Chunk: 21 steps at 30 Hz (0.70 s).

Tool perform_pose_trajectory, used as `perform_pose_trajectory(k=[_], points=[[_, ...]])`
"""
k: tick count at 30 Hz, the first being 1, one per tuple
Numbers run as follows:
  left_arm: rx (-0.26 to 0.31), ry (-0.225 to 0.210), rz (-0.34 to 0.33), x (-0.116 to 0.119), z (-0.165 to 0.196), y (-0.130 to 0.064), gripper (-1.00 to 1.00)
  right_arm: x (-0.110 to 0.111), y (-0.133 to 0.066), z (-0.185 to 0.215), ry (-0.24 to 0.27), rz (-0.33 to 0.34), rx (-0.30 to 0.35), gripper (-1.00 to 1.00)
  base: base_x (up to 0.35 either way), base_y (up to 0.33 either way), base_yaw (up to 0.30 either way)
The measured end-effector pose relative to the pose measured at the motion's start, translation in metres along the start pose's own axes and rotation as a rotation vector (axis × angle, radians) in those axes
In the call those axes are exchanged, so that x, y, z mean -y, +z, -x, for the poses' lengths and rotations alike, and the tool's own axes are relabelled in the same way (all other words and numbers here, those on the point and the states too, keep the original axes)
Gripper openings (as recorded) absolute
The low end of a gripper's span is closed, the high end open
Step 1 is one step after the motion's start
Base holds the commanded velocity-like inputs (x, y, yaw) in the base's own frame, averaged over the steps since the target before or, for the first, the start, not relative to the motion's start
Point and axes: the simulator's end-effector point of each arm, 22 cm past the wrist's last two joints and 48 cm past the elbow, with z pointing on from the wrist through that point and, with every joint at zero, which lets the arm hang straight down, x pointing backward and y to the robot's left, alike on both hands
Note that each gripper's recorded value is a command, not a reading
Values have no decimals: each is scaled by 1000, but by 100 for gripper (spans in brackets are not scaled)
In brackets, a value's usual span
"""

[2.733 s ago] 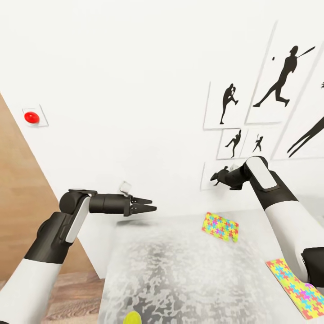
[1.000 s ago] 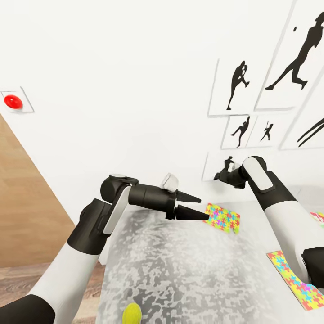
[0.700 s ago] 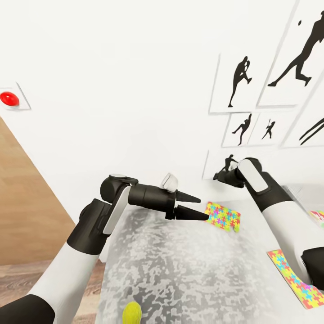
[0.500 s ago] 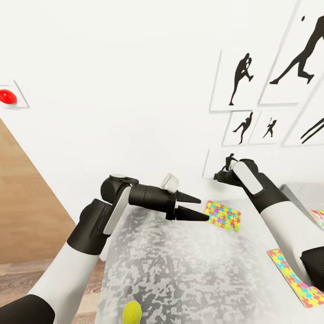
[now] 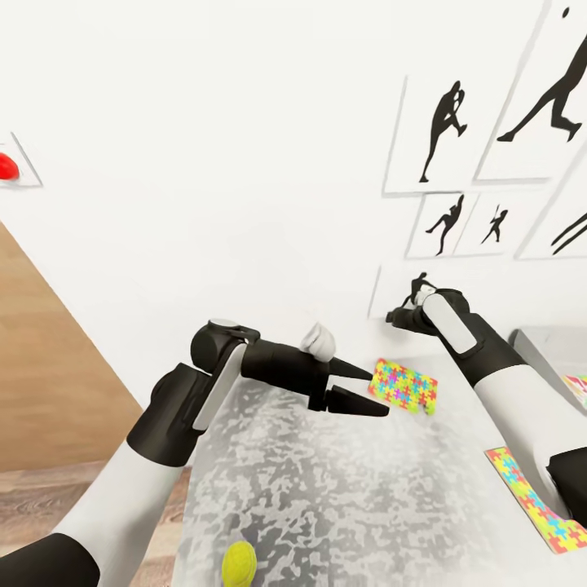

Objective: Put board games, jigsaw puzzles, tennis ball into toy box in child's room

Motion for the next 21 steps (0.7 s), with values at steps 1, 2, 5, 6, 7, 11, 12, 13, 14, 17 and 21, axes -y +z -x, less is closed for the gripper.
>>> perform_pose_trajectory(k=[1, 2, 5, 6, 7, 11, 12, 13, 14, 17, 21], points=[[-1, -2, 0, -1, -1, 0, 100, 1, 1, 0, 0, 1, -1, 100, 0, 0, 0], [-1, -3, 0, -1, -1, 0, 100, 1, 2, -1, 1, 2, -2, 100, 0, 0, 0], [0, -8, -1, -3, -2, 1, 100, 0, 5, -3, 1, 12, -6, 100, 0, 0, 0], [1, -10, -2, -4, -3, 1, 100, 0, 6, -3, 1, 15, -8, 100, 0, 0, 0], [1, -12, -3, -5, -3, 1, 100, -1, 7, -4, 1, 21, -9, 100, 0, 0, 0], [3, -18, -5, -7, -5, 1, 100, -2, 11, -6, -7, 25, -9, 100, 0, 0, 0], [3, -19, -5, -8, -5, 1, 100, -2, 12, -6, -9, 24, -9, 100, 0, 0, 0], [3, -21, -5, -9, -6, 1, 100, -1, 13, -6, -13, 23, -8, 100, 0, 0, 0], [3, -22, -5, -9, -6, 1, 100, -1, 14, -6, -16, 22, -8, 100, 0, 0, 0], [3, -27, -6, -11, -7, 1, 100, -1, 18, -7, -33, 22, -4, 100, 0, 0, 0], [4, -34, -7, -14, -9, 1, 100, -3, 22, -10, -52, 40, -1, 100, 0, 0, 0]])
